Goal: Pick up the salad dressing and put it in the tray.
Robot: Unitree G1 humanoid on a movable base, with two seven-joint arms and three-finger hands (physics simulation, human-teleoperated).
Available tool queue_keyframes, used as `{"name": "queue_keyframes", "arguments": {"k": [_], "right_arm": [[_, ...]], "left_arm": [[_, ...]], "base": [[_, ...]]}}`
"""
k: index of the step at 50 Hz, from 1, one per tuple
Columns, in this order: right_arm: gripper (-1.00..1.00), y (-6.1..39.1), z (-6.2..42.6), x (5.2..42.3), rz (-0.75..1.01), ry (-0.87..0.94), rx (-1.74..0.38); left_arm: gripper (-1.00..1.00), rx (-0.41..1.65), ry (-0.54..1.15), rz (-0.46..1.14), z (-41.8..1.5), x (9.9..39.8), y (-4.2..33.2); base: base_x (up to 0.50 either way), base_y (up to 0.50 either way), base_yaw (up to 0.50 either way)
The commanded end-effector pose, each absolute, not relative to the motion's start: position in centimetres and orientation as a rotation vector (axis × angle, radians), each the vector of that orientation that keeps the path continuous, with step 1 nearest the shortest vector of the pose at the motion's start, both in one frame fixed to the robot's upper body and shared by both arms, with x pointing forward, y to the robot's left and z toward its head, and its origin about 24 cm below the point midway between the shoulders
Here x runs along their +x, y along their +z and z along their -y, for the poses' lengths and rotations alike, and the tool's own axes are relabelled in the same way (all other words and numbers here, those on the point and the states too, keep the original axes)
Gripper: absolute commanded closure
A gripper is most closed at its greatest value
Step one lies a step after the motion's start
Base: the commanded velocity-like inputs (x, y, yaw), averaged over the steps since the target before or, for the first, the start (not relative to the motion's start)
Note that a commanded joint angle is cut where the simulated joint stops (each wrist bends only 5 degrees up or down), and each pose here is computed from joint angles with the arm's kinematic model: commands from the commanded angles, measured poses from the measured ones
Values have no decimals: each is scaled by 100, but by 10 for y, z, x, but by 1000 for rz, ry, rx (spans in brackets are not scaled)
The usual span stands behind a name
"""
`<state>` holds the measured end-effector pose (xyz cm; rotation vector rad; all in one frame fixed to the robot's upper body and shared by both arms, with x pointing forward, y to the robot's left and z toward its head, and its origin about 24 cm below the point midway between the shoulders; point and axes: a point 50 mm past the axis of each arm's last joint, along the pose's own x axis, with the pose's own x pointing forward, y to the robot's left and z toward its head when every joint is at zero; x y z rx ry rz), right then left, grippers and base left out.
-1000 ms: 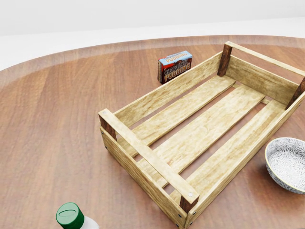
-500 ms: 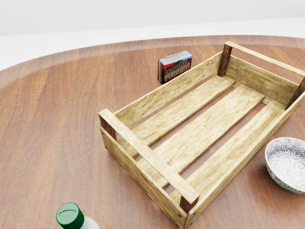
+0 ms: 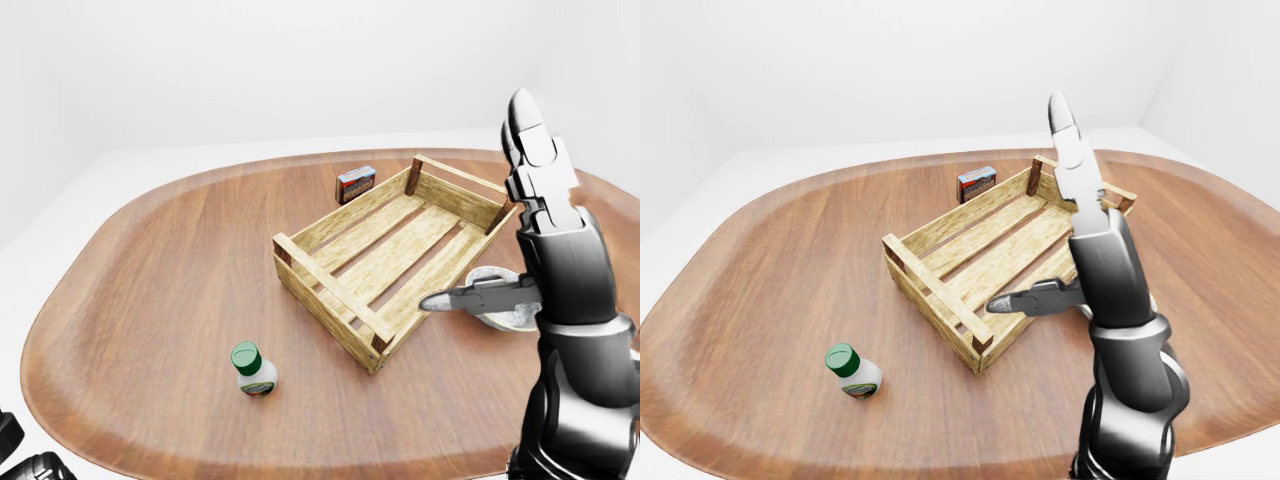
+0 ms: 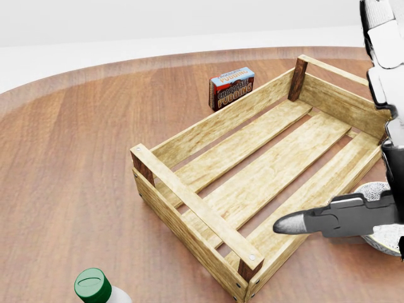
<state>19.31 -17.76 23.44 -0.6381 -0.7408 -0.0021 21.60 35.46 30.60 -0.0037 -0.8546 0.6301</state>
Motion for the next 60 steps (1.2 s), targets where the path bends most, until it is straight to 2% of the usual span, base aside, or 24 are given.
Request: {"name": "queue_keyframes", "arguments": {"k": [1, 12, 19, 25, 33, 40, 53, 55, 60], "right_arm": [[-100, 269, 117, 254, 817, 237, -859], [-100, 249, 67, 312, 510, 465, -1137], [-100, 215, 32, 327, 368, 573, -1178], [-100, 198, 11, 322, 335, 644, -1129], [-100, 184, 6, 311, 311, 647, -1143], [-100, 167, 2, 281, 315, 639, -1135], [-100, 131, -7, 268, 227, 811, -925], [-100, 117, -7, 272, 169, 849, -897], [-100, 118, -12, 274, 177, 888, -832]], "left_arm": [[-100, -4, 633, 855, -356, 215, 306], [-100, -1, 640, 843, -357, 217, 305], [-100, -7, 641, 843, -357, 217, 304], [-100, -8, 641, 841, -358, 217, 304], [-100, -14, 640, 851, -357, 216, 306], [-100, -24, 640, 860, -357, 215, 308], [-100, -20, 642, 850, -357, 217, 307], [-100, -19, 640, 847, -357, 218, 306], [-100, -19, 638, 844, -356, 219, 305]], "base": [[0, 0, 0], [0, 0, 0], [0, 0, 0], [0, 0, 0], [0, 0, 0], [0, 0, 0], [0, 0, 0], [0, 0, 0], [0, 0, 0]]}}
